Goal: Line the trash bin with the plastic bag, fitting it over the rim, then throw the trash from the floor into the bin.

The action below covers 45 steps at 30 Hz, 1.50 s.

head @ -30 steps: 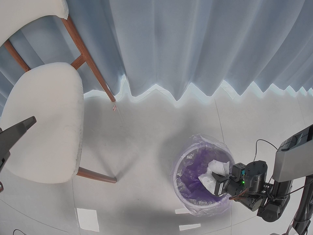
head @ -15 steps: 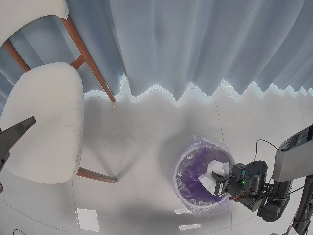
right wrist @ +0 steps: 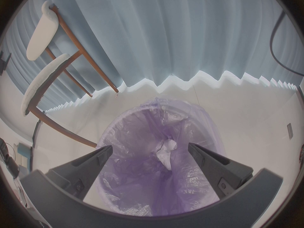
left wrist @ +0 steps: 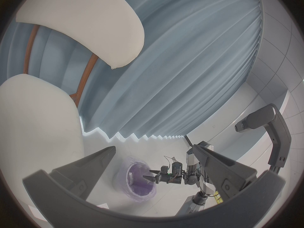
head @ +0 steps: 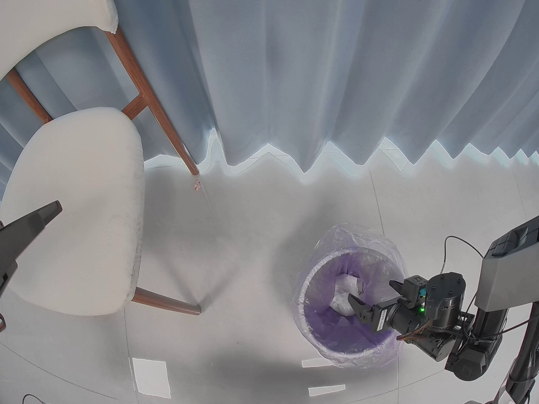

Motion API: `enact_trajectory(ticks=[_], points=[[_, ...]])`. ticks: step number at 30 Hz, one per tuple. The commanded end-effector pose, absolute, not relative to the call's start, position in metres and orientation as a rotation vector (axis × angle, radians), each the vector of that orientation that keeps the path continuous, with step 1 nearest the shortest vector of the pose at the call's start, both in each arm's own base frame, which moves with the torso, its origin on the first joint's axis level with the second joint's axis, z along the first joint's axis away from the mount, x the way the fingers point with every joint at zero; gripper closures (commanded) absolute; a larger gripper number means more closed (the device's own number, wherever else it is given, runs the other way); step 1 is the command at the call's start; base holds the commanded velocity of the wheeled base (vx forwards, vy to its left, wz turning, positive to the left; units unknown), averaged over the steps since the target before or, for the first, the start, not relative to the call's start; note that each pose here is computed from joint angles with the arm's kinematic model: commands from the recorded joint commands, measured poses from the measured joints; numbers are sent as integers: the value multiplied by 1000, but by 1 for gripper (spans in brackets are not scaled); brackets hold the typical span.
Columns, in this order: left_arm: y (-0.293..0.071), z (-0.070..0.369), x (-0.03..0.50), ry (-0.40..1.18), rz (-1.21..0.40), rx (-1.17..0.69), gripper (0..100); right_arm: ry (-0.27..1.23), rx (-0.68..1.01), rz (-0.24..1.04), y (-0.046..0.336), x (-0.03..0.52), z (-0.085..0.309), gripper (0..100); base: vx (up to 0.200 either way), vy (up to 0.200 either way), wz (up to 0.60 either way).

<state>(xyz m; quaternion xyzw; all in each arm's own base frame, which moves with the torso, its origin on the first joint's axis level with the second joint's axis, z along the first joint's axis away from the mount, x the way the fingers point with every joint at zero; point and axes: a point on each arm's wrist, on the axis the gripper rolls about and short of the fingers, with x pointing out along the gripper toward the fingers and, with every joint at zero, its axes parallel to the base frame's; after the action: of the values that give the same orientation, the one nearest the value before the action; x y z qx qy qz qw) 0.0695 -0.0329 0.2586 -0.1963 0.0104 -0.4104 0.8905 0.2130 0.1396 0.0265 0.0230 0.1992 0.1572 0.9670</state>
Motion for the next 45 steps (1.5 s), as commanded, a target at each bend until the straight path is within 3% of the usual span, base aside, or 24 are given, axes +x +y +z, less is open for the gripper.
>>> enact_trajectory(ticks=[1, 7, 10, 12, 13, 17, 22, 30, 31, 33, 35, 41, 45], points=[[-33, 258, 70, 23, -853, -408, 0, 362, 64, 323, 139, 212, 36, 0, 0, 0, 0], [-29, 265, 57, -43, -861, -389, 0, 237, 88, 287, 129, 202, 70, 0, 0, 0, 0], [-20, 268, 31, -157, -844, -358, 0, -11, 122, 225, 99, 185, 132, 0, 0, 0, 0], [-14, 267, 11, -229, -837, -348, 0, -61, 129, 206, 91, 181, 144, 0, 0, 0, 0], [-12, 264, 2, -256, -837, -344, 0, -172, 154, 158, 71, 168, 175, 0, 0, 0, 0], [-5, 236, -31, -331, -795, -321, 0, -272, 180, 118, 43, 122, 202, 0, 0, 0, 0], [-5, 200, -42, -279, -729, -322, 0, -262, 156, 23, 19, 84, 193, 0, 0, 0, 0], [-5, 137, -32, -209, -663, -242, 0, -165, 36, -20, 0, 27, 143, 0, 0, 0, 0], [-6, 111, -22, -167, -598, -187, 0, -127, 2, -57, -3, 13, 130, 0, 0, 0, 0], [-5, 104, -20, -138, -545, -117, 0, -71, -38, -80, -4, 4, 116, 0, 0, 0, 0], [-2, 82, -17, 49, -377, -17, 0, 51, -132, -146, -5, -19, 81, 0, 0, 0, 0], [6, 82, -15, 41, -11, -61, 0, -14, -14, -131, -3, -25, 82, 0, 0, 0, 0], [7, 82, -15, 42, 77, -76, 0, -14, -17, -126, -3, -25, 82, 0, 0, 0, 0]])
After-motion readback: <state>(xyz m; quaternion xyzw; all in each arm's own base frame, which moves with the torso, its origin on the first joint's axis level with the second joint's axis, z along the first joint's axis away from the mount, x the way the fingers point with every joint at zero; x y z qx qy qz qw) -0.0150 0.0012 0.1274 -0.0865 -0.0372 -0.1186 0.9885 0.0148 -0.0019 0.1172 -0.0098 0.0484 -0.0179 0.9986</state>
